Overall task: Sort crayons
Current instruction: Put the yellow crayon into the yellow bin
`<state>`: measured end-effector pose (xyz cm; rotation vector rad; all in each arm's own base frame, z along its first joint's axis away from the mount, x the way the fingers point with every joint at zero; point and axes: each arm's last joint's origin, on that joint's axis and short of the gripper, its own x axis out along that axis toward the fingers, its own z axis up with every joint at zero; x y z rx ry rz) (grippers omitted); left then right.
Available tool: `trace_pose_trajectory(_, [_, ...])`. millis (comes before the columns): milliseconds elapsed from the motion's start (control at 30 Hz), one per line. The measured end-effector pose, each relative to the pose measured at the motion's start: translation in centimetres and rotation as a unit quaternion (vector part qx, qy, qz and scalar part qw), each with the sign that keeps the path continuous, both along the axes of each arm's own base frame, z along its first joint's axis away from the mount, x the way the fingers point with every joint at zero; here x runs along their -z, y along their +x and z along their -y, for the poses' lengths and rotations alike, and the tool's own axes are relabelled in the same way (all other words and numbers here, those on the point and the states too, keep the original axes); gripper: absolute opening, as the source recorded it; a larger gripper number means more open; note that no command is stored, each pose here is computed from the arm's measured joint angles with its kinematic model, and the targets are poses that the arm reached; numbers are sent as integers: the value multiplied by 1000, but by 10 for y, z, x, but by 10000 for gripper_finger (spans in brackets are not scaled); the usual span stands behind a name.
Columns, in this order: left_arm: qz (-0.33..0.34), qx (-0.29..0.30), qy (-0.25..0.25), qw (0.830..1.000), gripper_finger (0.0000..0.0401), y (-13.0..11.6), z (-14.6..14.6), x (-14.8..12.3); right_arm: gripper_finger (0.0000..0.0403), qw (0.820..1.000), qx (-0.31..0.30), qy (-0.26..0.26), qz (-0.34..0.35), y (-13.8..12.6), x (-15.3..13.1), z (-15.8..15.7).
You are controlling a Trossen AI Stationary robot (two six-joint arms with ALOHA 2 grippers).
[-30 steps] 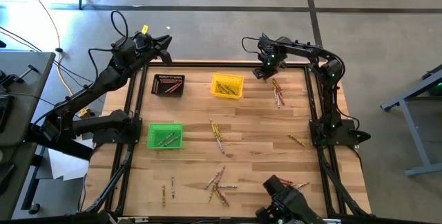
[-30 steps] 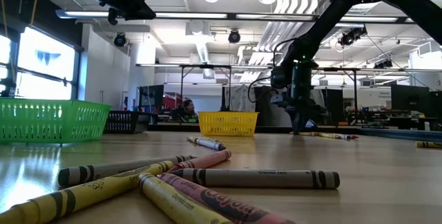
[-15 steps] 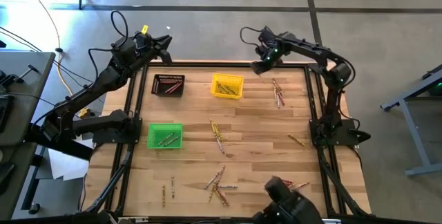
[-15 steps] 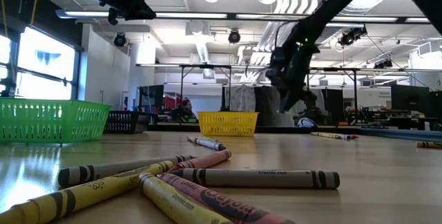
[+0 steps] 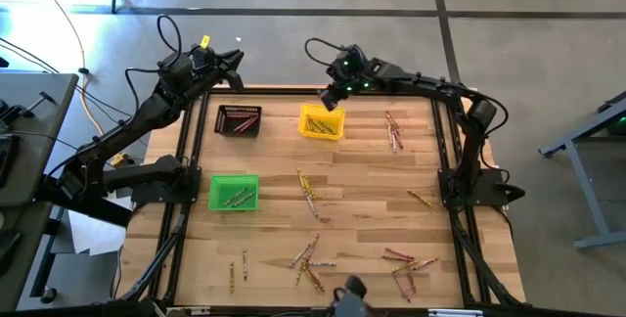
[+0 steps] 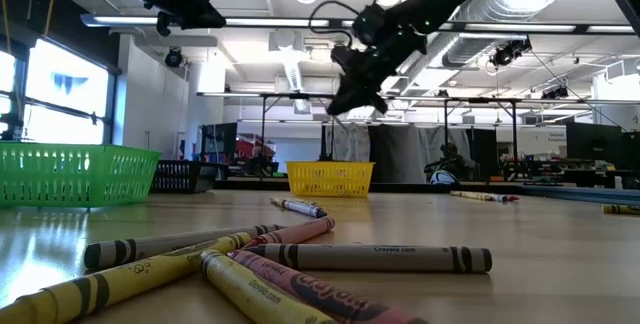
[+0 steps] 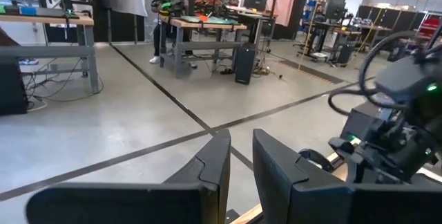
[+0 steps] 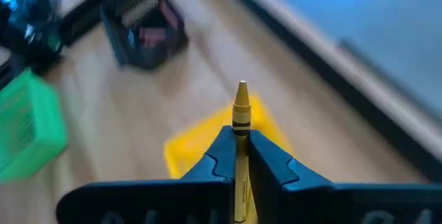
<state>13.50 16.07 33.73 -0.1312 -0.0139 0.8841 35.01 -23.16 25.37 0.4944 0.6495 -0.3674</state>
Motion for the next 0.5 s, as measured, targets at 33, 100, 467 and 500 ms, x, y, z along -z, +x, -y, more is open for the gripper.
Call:
trace_pose_trajectory(33, [-1,1,1,1000,48,0,0,0,7,1000,6,-13,1,4,0,-2])
trace_pose_trajectory(100, [-5,0,4,1000,48,0,0,0,7,999,14,-27,-11,11,5,-8])
trace_pose_trajectory(467, [-11,5,9,1000,48,0,0,0,19,997,27,-15,-69,22,30,-19])
trace_pose_trajectory(500, [-12,5,9,1000,48,0,0,0,25,997,28,-13,-67,22,30,-20])
